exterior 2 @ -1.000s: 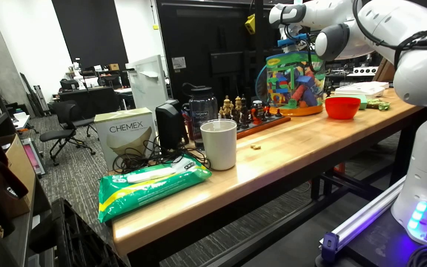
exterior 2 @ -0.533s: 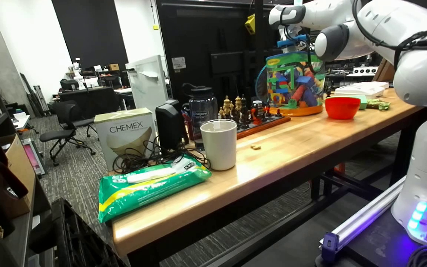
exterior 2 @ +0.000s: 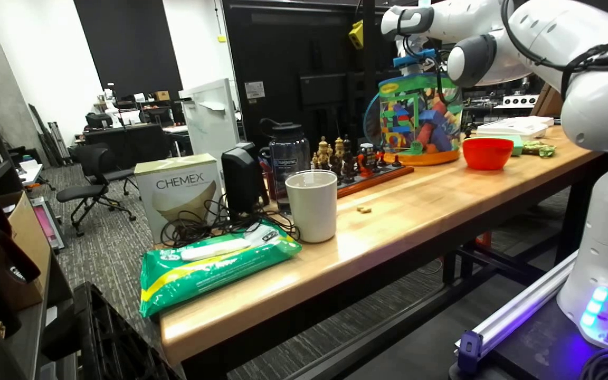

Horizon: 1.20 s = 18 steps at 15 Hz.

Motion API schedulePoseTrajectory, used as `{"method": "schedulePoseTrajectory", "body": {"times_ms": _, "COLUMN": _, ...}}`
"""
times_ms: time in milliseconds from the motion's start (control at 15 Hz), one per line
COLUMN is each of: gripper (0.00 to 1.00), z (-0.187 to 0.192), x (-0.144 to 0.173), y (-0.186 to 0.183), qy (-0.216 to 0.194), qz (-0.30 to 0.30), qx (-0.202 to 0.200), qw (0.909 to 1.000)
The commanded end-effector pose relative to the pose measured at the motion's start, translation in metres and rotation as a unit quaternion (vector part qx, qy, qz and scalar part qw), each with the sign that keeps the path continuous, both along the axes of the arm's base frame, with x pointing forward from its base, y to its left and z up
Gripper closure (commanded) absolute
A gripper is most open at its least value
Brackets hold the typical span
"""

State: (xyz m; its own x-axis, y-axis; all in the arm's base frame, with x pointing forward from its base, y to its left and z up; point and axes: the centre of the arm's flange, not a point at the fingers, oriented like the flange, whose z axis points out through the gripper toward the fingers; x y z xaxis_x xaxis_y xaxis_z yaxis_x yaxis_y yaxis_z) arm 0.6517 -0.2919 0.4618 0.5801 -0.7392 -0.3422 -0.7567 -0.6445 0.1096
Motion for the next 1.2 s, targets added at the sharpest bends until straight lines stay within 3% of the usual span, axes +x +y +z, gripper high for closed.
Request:
{"method": "schedulePoseTrajectory", "body": {"times_ms": 0, "gripper": 0.61, "z": 0.0008, "x": -0.0032, "y": 0.0013, "qy": -0.007, "qz": 0.008, "qx": -0.015, "qw": 0.9998}}
{"method": "schedulePoseTrajectory", "body": {"times_ms": 600, "gripper": 0.64, "z": 0.0035, "x": -0.004, "y": -0.0036, "qy": -0.02, "qz": 0.018, "qx": -0.025, "qw": 0.9993}}
{"method": "schedulePoseTrajectory", "body": {"times_ms": 667, "gripper": 0.14, "z": 0.0036, "x": -0.0042, "y": -0.0039, "qy": -0.021, "qz": 0.015, "qx": -0.027, "qw": 0.9993}}
{"method": "schedulePoseTrajectory", "body": {"times_ms": 800, "gripper": 0.1, "z": 0.0041, "x": -0.0046, "y": -0.0047, "qy": -0.022, "qz": 0.018, "qx": -0.025, "qw": 0.9993}}
{"method": "schedulePoseTrajectory", "body": {"times_ms": 867, "gripper": 0.29, "z": 0.003, "x": 0.0043, "y": -0.0051, "qy": -0.019, "qz": 0.011, "qx": -0.018, "qw": 0.9996}}
{"method": "schedulePoseTrajectory", "body": {"times_ms": 1067, "gripper": 0.11, "z": 0.0023, "x": 0.0043, "y": -0.0066, "qy": -0.02, "qz": 0.013, "qx": -0.018, "qw": 0.9995}}
{"method": "schedulePoseTrajectory", "body": {"times_ms": 1133, "gripper": 0.1, "z": 0.0022, "x": 0.0044, "y": -0.0067, "qy": -0.021, "qz": 0.013, "qx": -0.018, "qw": 0.9995}}
